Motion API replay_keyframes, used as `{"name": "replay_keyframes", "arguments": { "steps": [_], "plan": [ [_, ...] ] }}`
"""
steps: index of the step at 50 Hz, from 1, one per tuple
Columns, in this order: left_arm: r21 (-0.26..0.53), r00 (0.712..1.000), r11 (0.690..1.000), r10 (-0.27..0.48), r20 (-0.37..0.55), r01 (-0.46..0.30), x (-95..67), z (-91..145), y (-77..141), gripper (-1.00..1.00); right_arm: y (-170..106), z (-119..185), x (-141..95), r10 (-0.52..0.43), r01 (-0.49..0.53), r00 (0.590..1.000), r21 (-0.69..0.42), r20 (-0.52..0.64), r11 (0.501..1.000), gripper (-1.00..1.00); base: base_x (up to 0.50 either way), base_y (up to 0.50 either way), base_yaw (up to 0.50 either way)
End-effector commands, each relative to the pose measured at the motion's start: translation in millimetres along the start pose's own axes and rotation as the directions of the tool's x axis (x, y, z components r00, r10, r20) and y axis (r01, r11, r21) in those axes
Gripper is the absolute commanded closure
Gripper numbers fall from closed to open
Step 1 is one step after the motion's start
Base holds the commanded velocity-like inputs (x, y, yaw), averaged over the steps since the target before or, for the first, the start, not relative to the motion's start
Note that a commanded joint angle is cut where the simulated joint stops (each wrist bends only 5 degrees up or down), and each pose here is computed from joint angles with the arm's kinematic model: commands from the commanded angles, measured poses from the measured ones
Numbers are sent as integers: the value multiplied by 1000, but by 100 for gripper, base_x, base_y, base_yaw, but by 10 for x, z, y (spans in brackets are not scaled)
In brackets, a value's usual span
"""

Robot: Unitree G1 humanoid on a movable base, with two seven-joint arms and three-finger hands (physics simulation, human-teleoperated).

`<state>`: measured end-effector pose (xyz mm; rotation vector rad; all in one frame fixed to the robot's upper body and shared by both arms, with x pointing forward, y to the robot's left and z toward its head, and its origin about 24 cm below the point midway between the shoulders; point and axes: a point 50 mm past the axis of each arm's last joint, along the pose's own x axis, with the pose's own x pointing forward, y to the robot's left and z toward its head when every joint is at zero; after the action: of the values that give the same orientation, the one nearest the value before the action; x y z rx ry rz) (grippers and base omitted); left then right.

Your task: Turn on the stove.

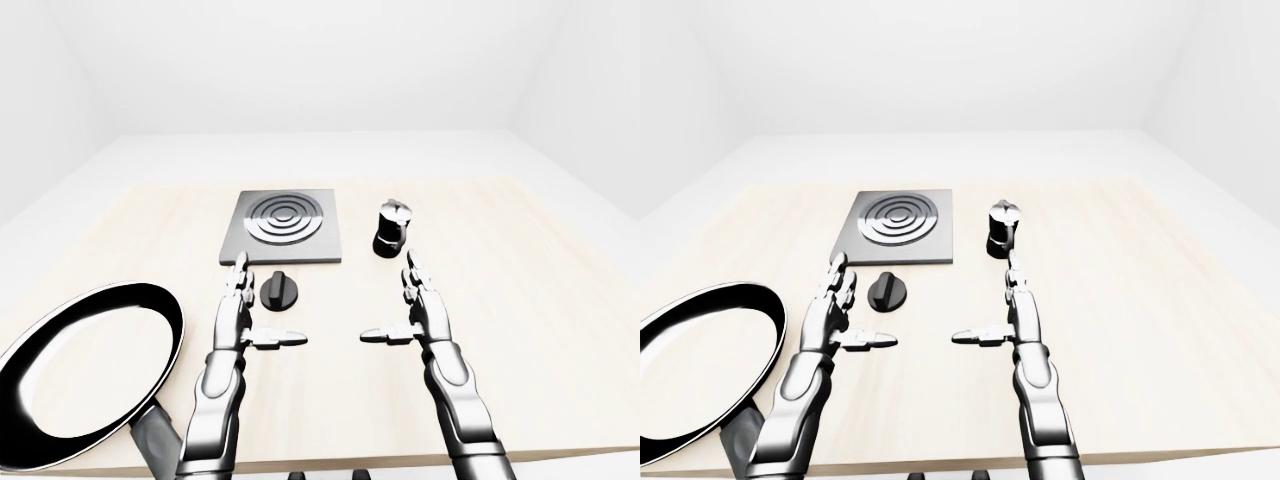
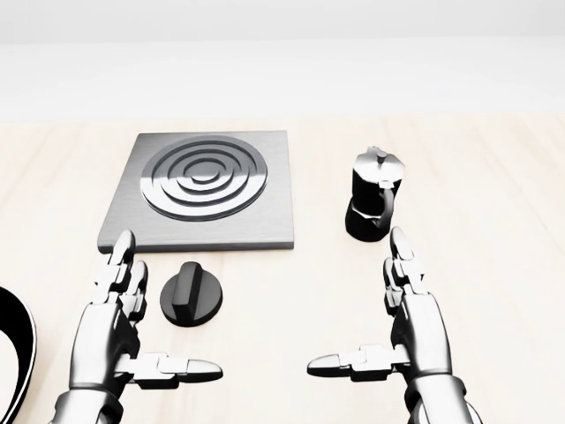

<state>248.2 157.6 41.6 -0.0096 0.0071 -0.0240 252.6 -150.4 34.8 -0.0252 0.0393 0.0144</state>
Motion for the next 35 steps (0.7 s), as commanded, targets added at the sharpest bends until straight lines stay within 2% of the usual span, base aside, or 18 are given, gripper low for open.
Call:
{"name": "replay_keyframes", "arguments": {
  "steps": [1, 6, 19, 35],
  "plan": [
    [0, 1000, 1000, -1, -6, 1, -12, -19, -1, -100, 4, -12, -10, -1, 1, 1000, 2, -5, 1000, -100, 39, 0, 0],
    [0, 1000, 1000, -1, -6, 1, -12, -21, 4, -100, 15, 1, -12, 1, -1, 1000, -2, -1, 1000, -100, 30, 0, 0],
    [2, 1000, 1000, -2, -21, 2, 0, -85, 5, -100, 23, 10, -18, 8, -8, 1000, 6, 1, 1000, -100, 0, 0, 0],
    [1, 999, 1000, -6, -51, 6, 122, -182, 1, -100, 24, 7, -19, 11, -11, 1000, 5, 0, 1000, -100, 0, 0, 0]
  ]
}}
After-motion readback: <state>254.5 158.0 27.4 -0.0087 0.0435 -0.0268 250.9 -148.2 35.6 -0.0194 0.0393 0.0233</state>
